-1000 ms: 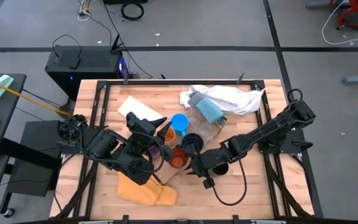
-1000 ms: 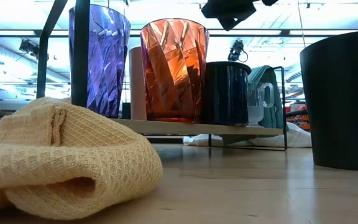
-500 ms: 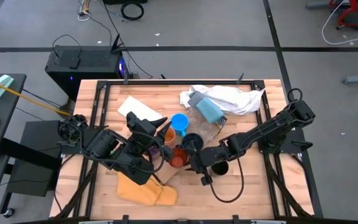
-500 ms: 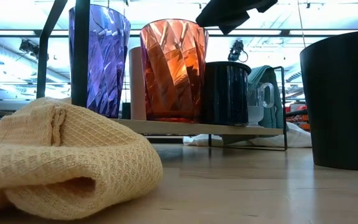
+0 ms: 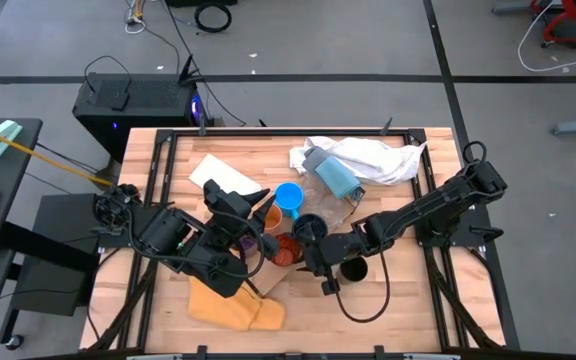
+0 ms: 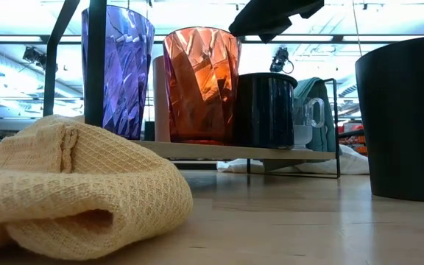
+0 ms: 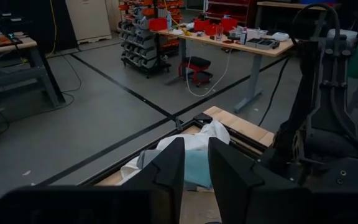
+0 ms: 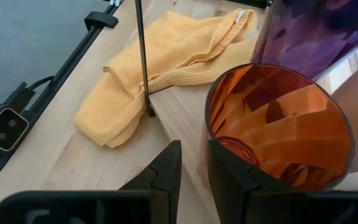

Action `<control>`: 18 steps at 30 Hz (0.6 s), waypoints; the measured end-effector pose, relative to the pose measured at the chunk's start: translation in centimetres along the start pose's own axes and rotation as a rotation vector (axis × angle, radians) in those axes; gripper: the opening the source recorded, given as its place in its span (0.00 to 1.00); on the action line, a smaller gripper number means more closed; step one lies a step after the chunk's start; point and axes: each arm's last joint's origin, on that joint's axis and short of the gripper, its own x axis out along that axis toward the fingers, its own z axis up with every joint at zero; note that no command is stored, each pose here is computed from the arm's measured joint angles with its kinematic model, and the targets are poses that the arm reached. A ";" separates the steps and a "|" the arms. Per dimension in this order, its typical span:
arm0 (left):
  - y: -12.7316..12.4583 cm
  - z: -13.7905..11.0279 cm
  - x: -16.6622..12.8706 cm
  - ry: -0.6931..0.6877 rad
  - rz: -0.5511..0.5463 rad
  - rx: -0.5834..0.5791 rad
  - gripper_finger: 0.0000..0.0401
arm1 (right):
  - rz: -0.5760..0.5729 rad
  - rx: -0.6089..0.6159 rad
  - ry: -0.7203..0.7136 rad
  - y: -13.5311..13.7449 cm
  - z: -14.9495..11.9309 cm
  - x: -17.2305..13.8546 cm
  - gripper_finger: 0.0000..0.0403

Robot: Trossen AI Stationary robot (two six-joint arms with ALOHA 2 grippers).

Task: Stack small to large cups/mugs on shelf
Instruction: Put the orange glass on the shelf, then put the black cup on the shelf

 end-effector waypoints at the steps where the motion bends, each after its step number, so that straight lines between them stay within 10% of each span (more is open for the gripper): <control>1: 0.0 0.0 0.0 0.000 0.000 0.000 0.20 | 0.000 0.000 0.000 0.0 0.0 0.0 0.21; 18: 0.0 0.0 0.0 0.000 0.000 0.023 0.20 | 0.089 -0.041 -0.008 0.7 2.2 -1.4 0.21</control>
